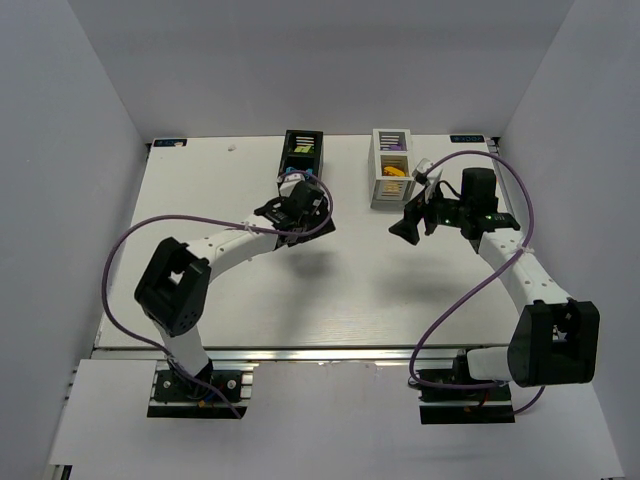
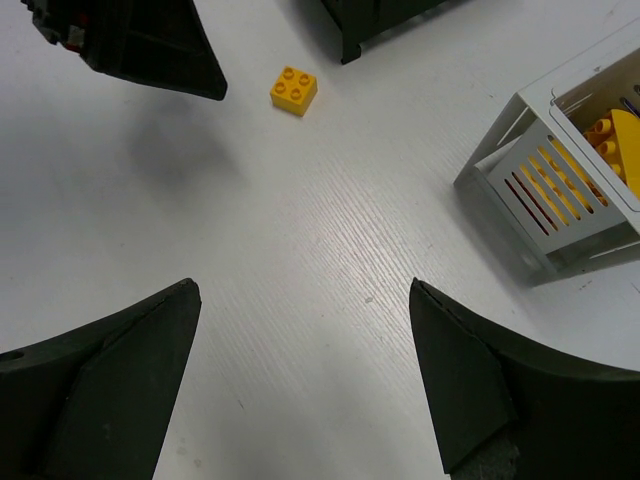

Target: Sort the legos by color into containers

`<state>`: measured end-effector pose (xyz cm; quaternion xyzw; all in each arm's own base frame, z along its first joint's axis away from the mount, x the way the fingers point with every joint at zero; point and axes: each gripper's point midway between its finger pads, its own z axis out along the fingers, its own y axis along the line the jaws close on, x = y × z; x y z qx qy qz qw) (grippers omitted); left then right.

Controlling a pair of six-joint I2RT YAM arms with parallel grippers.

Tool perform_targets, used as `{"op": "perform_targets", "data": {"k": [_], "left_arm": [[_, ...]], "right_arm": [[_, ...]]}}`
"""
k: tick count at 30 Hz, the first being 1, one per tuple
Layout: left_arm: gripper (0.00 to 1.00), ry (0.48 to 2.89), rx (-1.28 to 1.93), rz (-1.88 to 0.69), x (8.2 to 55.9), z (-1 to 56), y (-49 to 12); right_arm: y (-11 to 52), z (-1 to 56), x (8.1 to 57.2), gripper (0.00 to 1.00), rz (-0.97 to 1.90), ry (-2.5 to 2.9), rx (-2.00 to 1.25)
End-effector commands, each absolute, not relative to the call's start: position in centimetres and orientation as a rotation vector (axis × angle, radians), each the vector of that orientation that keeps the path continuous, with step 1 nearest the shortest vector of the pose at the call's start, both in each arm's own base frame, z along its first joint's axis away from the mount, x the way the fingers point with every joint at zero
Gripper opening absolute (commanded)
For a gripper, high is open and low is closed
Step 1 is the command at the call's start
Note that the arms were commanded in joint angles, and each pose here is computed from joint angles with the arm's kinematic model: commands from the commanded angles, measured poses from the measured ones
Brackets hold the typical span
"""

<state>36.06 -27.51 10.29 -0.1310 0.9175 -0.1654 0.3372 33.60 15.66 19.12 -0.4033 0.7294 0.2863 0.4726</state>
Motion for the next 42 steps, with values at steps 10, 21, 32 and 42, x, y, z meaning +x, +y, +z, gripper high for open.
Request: {"op": "perform_targets", "data": {"k": [10, 21, 32, 42], "left_arm": [[0.85, 2.381, -0.379, -0.206, 40.4, 9.1, -28.3], [0.82, 2.309, -0.441, -0.047, 43.4, 7.0, -27.8], [0.76, 2.245, -0.454, 0.022, 44.4, 4.8, -28.3], [0.52, 2.249, -0.461, 0.036, 43.9, 3.7, -28.2]], "right_arm": [[15.3, 19.1, 34.3, 0.89, 0.67, 1.778, -0.959], [14.8, 18.8, 34.8, 0.89, 0.653, 1.793, -0.947], [14.3, 19.4, 35.3, 0.89, 0.642, 1.795, -0.933], [14.3, 19.4, 35.1, 0.89, 0.656, 1.799, -0.932]]}}
